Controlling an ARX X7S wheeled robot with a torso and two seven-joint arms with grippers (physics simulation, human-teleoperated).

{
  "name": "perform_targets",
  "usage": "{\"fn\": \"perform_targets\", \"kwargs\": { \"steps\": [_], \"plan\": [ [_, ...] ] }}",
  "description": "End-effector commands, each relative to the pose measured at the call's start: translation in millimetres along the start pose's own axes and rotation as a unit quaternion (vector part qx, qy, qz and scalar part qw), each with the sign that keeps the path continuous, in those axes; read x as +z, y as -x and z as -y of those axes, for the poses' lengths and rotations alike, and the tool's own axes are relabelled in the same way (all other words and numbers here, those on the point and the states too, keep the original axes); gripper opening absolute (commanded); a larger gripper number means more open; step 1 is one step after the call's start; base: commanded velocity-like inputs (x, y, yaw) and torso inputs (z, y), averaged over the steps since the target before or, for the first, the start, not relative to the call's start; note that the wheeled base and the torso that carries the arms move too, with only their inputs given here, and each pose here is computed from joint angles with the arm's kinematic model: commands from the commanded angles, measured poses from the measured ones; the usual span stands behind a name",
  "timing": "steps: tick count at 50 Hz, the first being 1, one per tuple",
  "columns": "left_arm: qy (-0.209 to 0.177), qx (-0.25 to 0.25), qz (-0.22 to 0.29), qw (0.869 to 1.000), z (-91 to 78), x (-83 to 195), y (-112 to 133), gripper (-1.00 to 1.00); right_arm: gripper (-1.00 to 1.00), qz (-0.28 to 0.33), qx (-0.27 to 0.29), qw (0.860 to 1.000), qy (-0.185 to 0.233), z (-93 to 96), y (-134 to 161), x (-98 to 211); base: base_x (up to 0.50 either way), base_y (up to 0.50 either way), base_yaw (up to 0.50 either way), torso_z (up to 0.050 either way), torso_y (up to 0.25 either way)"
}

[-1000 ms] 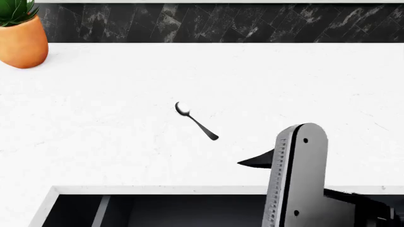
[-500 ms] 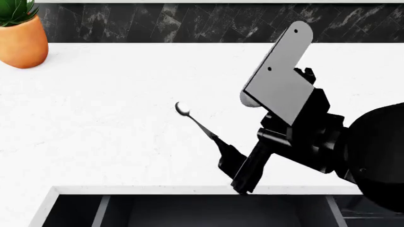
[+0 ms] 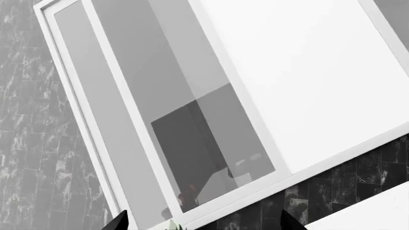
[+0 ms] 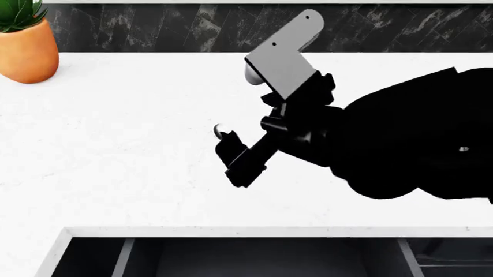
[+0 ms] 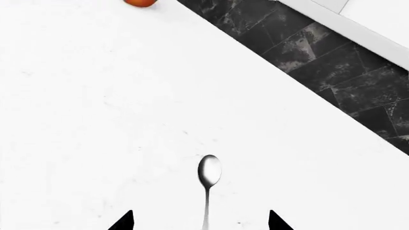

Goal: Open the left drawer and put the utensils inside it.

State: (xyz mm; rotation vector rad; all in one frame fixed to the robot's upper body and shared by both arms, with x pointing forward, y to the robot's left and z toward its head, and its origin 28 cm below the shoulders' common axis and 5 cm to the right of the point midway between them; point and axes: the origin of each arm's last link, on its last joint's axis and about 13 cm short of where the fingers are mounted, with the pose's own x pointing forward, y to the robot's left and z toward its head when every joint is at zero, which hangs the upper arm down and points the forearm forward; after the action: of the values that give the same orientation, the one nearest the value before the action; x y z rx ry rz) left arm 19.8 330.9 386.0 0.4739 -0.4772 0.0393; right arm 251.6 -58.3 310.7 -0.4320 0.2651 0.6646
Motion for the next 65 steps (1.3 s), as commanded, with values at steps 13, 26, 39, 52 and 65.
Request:
{"fn": "perform_targets", "kwargs": {
  "steps": [13, 26, 39, 52, 65],
  "plan": [
    [0.001, 0.0, -0.002, 1.0, 0.3, 0, 0, 1.0, 1.0, -0.055, -0.038, 0.989, -0.131, 1.5, -29, -8, 0.0, 0.0, 0.0, 0.0, 0.0],
    [0.001, 0.0, -0.002, 1.0, 0.5, 0, 0, 1.0, 1.0, -0.075, -0.047, 0.987, -0.136, 4.9, -32, -9, 0.0, 0.0, 0.0, 0.0, 0.0],
    [0.001, 0.0, -0.002, 1.0, 0.6, 0, 0, 1.0, 1.0, -0.064, -0.032, 0.988, -0.138, 8.5, -42, -8, 0.0, 0.0, 0.0, 0.0, 0.0],
    [0.001, 0.0, -0.003, 1.0, 0.7, 0, 0, 1.0, 1.0, -0.055, 0.002, 0.986, -0.157, 16.0, -48, -23, 0.0, 0.0, 0.0, 0.0, 0.0],
    [0.001, -0.001, -0.003, 1.0, 0.6, 0, 0, 1.0, 1.0, -0.057, -0.001, 0.98, -0.189, 25.3, -54, -33, 0.0, 0.0, 0.0, 0.0, 0.0]
  ]
}}
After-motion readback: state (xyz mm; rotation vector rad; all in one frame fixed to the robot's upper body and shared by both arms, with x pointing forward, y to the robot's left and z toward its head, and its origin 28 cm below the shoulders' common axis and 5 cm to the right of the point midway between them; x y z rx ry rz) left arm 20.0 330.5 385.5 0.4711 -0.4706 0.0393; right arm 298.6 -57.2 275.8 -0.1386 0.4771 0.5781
